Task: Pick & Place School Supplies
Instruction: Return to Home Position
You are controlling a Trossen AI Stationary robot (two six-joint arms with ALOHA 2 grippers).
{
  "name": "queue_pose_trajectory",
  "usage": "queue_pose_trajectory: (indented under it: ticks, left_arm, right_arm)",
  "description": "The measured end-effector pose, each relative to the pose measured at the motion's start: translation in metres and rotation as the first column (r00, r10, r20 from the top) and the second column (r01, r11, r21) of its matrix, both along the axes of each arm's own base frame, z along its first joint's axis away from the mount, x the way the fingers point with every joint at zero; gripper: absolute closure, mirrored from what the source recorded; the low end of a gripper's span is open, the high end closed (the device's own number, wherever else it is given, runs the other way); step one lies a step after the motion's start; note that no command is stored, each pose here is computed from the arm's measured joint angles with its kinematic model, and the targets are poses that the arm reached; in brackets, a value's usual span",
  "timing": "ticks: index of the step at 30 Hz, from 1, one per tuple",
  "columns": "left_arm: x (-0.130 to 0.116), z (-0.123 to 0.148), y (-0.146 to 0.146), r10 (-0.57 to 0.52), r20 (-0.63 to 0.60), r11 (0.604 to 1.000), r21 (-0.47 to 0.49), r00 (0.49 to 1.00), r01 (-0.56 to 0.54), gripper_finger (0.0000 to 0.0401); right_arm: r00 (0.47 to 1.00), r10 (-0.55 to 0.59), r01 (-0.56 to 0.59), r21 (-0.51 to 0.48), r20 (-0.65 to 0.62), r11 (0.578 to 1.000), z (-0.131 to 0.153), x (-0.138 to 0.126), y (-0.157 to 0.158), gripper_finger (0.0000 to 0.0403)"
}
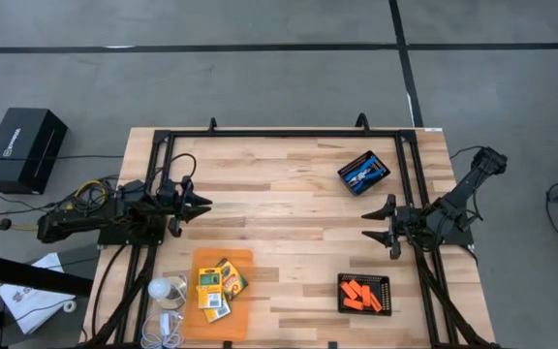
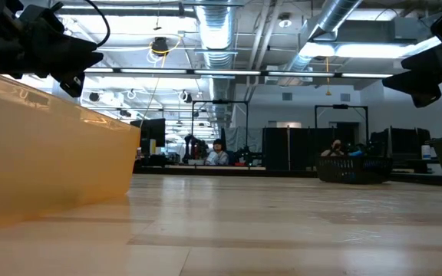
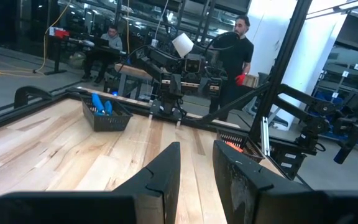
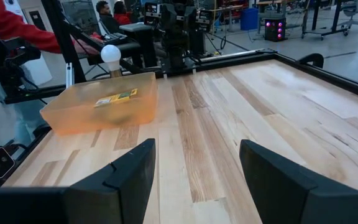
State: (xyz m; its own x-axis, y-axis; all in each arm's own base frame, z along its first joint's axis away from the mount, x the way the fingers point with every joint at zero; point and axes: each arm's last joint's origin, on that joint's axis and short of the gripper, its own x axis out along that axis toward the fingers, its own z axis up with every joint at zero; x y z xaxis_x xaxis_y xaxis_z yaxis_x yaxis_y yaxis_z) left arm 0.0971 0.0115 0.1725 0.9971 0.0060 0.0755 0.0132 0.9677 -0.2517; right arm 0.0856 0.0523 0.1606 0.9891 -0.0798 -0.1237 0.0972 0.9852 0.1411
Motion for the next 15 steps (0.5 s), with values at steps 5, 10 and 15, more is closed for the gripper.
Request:
queue_pose_trajectory:
  ticks: [5, 10, 15]
  left_arm:
    - [0.0, 0.0002, 0.0, 0.0, 0.002, 1.0, 0.0, 1.0, 0.0, 0.0311]
    - [0.0, 0.0006, 0.0, 0.0, 0.006, 1.0, 0.001, 1.0, 0.0, 0.0311]
    - [0.0, 0.0006, 0.0, 0.0, 0.006, 1.0, 0.001, 1.0, 0.0, 0.0311]
  right_arm:
    - [1.0, 0.0, 0.0, 0.0, 0.0, 1.0, 0.0001, 0.0, 0.0, 0.0178]
    - [1.0, 0.0, 0.0, 0.001, 0.001, 1.0, 0.0003, 0.0, 0.0, 0.0178]
    - [1.0, 0.0, 0.0, 0.001, 0.001, 1.0, 0.0003, 0.0, 0.0, 0.0178]
